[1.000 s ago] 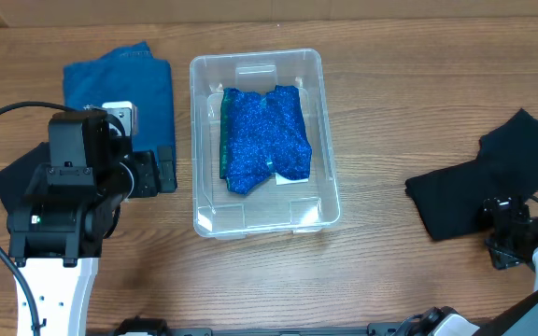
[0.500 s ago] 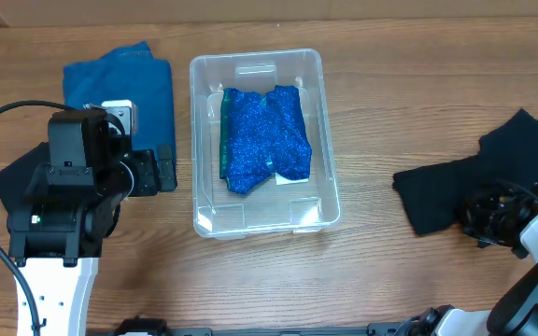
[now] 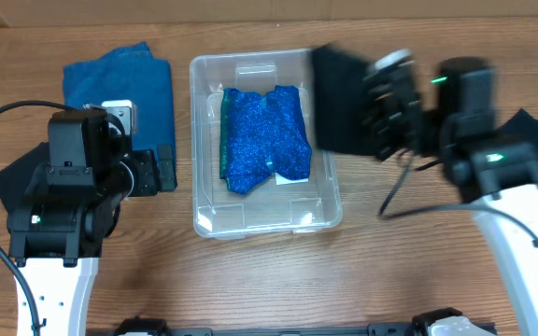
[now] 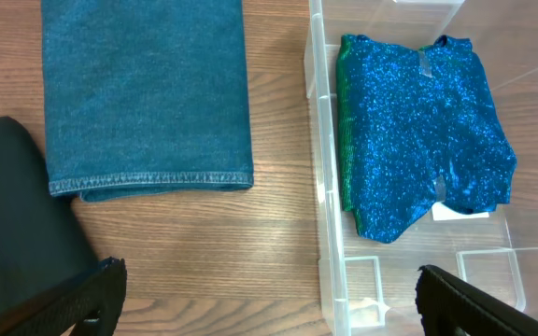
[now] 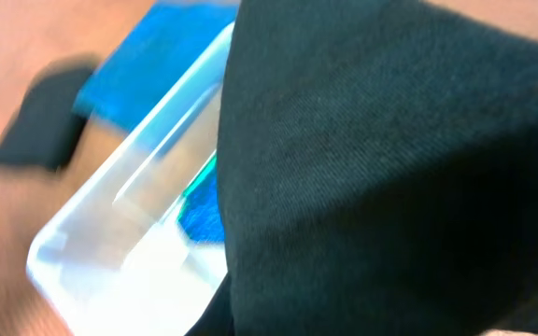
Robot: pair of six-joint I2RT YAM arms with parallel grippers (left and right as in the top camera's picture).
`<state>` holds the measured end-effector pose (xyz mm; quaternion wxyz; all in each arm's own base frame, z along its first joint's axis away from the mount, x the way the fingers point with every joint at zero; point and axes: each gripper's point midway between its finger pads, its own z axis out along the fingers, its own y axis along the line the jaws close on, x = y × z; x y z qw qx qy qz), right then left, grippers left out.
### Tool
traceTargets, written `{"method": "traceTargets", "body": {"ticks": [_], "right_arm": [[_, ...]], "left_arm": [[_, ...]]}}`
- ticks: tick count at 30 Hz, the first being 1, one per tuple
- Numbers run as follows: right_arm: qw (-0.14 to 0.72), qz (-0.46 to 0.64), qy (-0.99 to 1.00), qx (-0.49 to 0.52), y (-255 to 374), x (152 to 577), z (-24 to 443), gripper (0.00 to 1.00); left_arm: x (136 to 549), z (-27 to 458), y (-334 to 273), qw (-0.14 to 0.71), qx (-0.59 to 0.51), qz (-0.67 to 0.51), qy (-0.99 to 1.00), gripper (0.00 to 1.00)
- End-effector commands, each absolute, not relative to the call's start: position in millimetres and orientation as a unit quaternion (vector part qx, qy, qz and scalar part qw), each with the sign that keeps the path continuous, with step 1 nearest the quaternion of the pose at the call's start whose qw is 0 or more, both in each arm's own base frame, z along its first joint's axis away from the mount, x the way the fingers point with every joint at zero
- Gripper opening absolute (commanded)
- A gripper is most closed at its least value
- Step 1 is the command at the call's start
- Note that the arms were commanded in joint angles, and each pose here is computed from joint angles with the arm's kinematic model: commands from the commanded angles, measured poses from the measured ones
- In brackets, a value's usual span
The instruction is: Pack container
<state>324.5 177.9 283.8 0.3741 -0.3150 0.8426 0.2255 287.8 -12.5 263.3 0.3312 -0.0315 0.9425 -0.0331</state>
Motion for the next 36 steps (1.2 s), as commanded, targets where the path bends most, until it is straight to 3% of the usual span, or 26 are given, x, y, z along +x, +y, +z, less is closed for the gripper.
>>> {"method": "traceTargets", "body": {"ticks": [1,6,13,14,15,18,20,22,24,27,31,33,36], "right_arm": [[0.366,0.137,0.787,-0.477,219.0,317.3,258.9,0.04],[0.219,0.114,0.715,-0.654,254.8,277.7,170.3,0.04],[0.17,0.107,0.665,-0.72,261.7,264.3,140.2,0.04],[0.177,0.097,0.673,-0.711,261.7,271.6,139.7,0.22],[0.203,0.073,0.7,-0.681,262.7,291.3,142.2,1.0],[0.314,-0.041,0.808,-0.498,245.6,367.4,171.3,1.0],[0.366,-0.107,0.835,-0.396,222.3,393.0,199.6,1.0],[0.404,-0.135,0.844,-0.325,205.5,400.3,226.5,1.0],[0.455,-0.106,0.866,-0.177,173.1,400.3,265.1,1.0],[0.464,-0.04,0.882,0.074,87.1,393.2,291.7,1.0],[0.397,-0.004,0.883,0.252,-55.4,385.5,270.5,1.0],[0.351,0.035,0.866,0.354,-138.6,372.5,240.3,1.0],[0.286,0.061,0.841,0.456,-214.1,346.9,187.6,1.0]], "left_arm": [[290.2,271.1,-9.5,0.34,-0.039,-0.032,0.939,1.0],[289.4,270.4,-9.5,0.338,-0.039,-0.032,0.94,1.0],[289.7,270.3,-9.5,0.339,-0.039,-0.032,0.94,1.0],[289.7,270.5,-9.5,0.339,-0.039,-0.032,0.939,1.0],[289.7,270.6,-9.5,0.339,-0.039,-0.032,0.939,1.0],[288.9,270.0,-9.5,0.337,-0.04,-0.032,0.94,1.0],[287.9,269.0,-9.5,0.334,-0.04,-0.031,0.941,1.0],[287.8,269.1,-9.5,0.334,-0.04,-0.031,0.941,1.0],[287.8,268.9,-9.5,0.334,-0.04,-0.031,0.941,1.0],[287.2,268.4,-9.4,0.333,-0.04,-0.031,0.942,1.0],[286.9,268.2,-9.4,0.332,-0.039,-0.031,0.942,1.0],[286.9,268.2,-9.4,0.332,-0.04,-0.031,0.942,1.0],[286.6,268.0,-9.4,0.331,-0.04,-0.031,0.942,1.0]]}}
